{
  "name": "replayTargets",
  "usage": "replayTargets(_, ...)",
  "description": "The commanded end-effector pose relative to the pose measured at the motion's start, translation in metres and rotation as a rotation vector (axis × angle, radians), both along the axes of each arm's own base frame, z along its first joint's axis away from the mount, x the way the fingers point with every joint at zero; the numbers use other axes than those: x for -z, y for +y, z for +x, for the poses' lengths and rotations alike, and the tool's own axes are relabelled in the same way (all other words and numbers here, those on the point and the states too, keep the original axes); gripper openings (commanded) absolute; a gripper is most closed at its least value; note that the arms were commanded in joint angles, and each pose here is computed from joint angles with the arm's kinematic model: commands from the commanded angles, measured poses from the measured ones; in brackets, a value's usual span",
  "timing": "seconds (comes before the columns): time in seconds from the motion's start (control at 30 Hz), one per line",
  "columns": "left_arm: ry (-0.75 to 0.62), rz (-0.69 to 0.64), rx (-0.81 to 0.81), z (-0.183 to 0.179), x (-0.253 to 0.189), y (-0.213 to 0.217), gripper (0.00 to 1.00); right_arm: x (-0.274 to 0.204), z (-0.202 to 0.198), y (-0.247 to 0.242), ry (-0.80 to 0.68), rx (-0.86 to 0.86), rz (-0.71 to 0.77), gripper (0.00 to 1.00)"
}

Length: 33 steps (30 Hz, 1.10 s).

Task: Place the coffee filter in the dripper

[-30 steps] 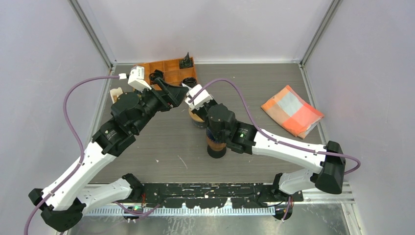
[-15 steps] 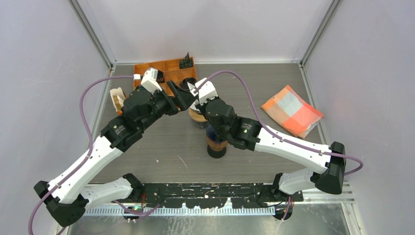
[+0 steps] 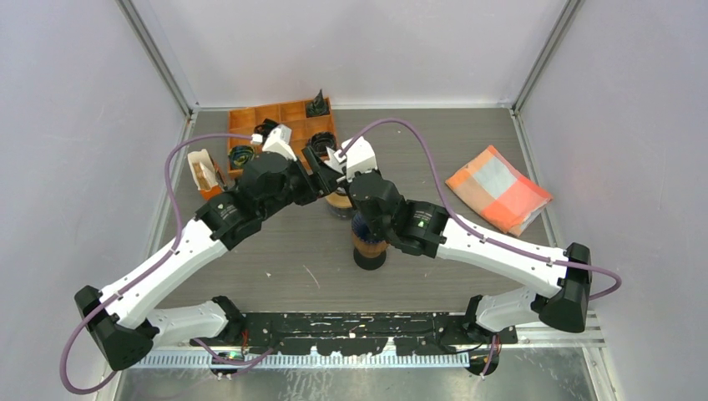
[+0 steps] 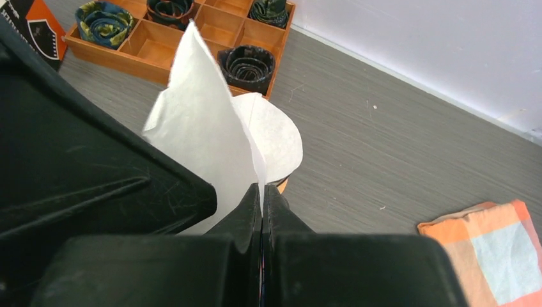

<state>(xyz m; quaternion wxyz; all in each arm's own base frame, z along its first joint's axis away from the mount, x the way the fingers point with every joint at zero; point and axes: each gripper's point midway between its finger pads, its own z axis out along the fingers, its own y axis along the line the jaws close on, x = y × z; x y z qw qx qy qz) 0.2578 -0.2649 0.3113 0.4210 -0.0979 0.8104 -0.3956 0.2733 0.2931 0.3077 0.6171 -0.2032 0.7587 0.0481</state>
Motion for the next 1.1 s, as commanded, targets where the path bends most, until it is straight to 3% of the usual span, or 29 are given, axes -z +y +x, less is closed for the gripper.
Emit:
replayTargets(0.0,-0.005,0.053,-0.017,0.0,-0.007,0.003,0.64,-0.04,-0.002,-0.016,-0.018,0.053,0.155,0.0)
replayTargets(0.23,0.038,0.118,-0.02,-0.005,0.006,0.01,0.54,-0.038,-0.007,-0.026,0.034,0.061,0.203,0.0)
replayTargets(0.6,0.098,0.091,0.013,-0.016,0.009,0.002,0.36,-0.032,-0.019,-0.023,0.149,0.023,0.329,0.01)
replayTargets(0.9,0.139,0.107,0.07,-0.029,0.005,-0.003,0.21,-0.026,-0.04,-0.027,0.263,-0.012,0.365,0.01)
replayTargets(1.07,0.188,0.143,0.137,-0.044,0.011,-0.007,0.18,-0.02,-0.054,-0.032,0.337,-0.028,0.357,0.01)
